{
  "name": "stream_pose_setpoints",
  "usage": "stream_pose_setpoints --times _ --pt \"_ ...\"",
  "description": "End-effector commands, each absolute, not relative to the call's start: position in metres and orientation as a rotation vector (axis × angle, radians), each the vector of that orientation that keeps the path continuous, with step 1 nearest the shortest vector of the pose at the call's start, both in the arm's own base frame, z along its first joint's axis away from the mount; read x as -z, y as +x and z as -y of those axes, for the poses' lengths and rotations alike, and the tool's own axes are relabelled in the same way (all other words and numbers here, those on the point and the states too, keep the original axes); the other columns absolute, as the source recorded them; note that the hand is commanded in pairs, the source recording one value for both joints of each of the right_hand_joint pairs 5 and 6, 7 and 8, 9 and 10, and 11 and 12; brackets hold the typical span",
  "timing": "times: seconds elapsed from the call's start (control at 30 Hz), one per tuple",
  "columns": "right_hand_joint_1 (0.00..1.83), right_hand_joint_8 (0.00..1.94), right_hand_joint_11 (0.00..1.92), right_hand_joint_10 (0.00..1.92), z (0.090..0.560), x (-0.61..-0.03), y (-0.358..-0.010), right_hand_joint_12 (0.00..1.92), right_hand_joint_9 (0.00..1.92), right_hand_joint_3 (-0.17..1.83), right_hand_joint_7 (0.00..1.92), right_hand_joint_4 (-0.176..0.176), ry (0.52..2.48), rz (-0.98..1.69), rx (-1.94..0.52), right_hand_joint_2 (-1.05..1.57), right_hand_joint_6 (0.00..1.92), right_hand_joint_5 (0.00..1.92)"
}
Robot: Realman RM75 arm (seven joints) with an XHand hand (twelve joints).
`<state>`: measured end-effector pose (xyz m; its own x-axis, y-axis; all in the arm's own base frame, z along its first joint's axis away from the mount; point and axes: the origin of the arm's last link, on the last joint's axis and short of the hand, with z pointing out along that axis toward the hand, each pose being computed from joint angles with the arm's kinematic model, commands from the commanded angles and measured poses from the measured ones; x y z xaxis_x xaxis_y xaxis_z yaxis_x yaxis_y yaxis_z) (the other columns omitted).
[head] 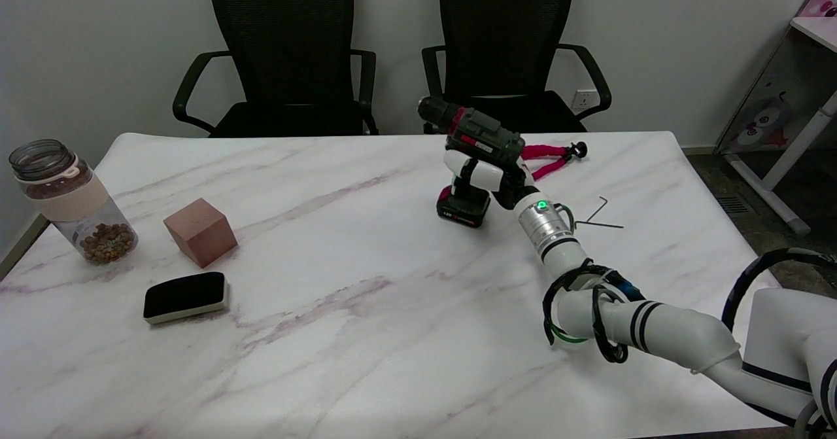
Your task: Pick up the power screwdriver.
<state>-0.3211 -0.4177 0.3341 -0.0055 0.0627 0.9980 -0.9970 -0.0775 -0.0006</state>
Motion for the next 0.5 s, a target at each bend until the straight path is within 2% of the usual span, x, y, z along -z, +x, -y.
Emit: stream_pose_setpoints --times 0.03,0.07,0.13,0.27,0.37,0.43,0.5 --pt "0.99 1.02 1.3 1.51 0.4226 -0.3336 -0.3221 1.3 1.51 0.86 1.02 0.025 1.2 1.127 -1.299 0.57 1.02 1.02" --pt "0.98 1.09 1.31 1.53 0.4233 -0.3338 -0.3215 1.31 1.53 0.87 1.09 0.002 1.201 1.126 -1.3 0.58 1.09 1.09" --pt "0.98 1.15 1.31 1.55 0.4239 -0.3331 -0.3209 1.31 1.55 0.89 1.15 -0.003 1.202 1.126 -1.302 0.59 1.15 1.15" --pt "0.96 1.38 1.33 1.62 0.4254 -0.3331 -0.3189 1.33 1.62 0.89 1.38 0.005 1.205 1.124 -1.305 0.68 1.38 1.38" --pt "0.94 1.55 1.43 1.69 0.4261 -0.332 -0.3176 1.43 1.69 0.87 1.55 0.02 1.207 1.128 -1.311 0.76 1.55 1.55" --pt "0.93 1.62 1.47 1.72 0.4265 -0.331 -0.3168 1.47 1.72 0.86 1.62 0.176 1.209 1.131 -1.313 0.78 1.62 1.62" --pt "0.92 1.66 1.5 1.74 0.4269 -0.3282 -0.3157 1.5 1.74 0.85 1.66 0.176 1.213 1.138 -1.318 0.79 1.66 1.66"
